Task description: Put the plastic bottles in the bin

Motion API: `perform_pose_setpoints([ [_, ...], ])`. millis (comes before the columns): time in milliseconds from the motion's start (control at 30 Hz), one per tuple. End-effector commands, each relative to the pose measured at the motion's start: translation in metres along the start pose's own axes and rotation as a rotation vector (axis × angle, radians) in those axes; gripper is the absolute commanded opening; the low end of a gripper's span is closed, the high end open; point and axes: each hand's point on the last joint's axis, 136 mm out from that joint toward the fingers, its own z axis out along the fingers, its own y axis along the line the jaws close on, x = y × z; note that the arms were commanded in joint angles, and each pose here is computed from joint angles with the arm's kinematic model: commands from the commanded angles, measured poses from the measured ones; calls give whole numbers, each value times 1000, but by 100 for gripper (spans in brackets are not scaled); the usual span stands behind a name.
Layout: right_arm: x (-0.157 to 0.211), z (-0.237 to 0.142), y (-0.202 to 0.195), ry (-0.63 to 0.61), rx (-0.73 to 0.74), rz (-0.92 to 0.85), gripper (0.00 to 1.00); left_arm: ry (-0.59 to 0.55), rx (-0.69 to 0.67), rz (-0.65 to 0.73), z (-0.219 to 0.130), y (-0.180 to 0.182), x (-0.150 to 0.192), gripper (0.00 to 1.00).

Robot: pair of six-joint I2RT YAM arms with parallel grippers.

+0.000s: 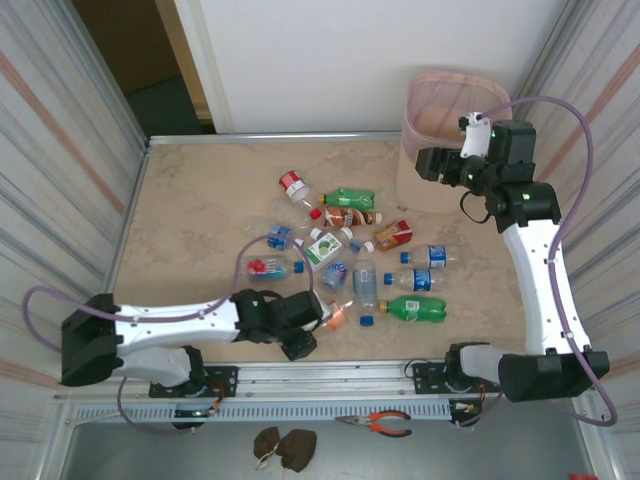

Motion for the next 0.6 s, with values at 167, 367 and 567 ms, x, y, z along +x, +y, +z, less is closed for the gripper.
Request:
perform_pose_setpoints([
  [167,-12,-18,71,-84,-333,26,77,-513,161,48,-81,-10,-97,26],
  [367,-3,-35,122,-88,-575,-39,81,-782,259,97,-140,-10,-143,26],
  [567,5,-64,168,-113,-801,-140,86,-905,369,176,-177,-25,-169,26],
])
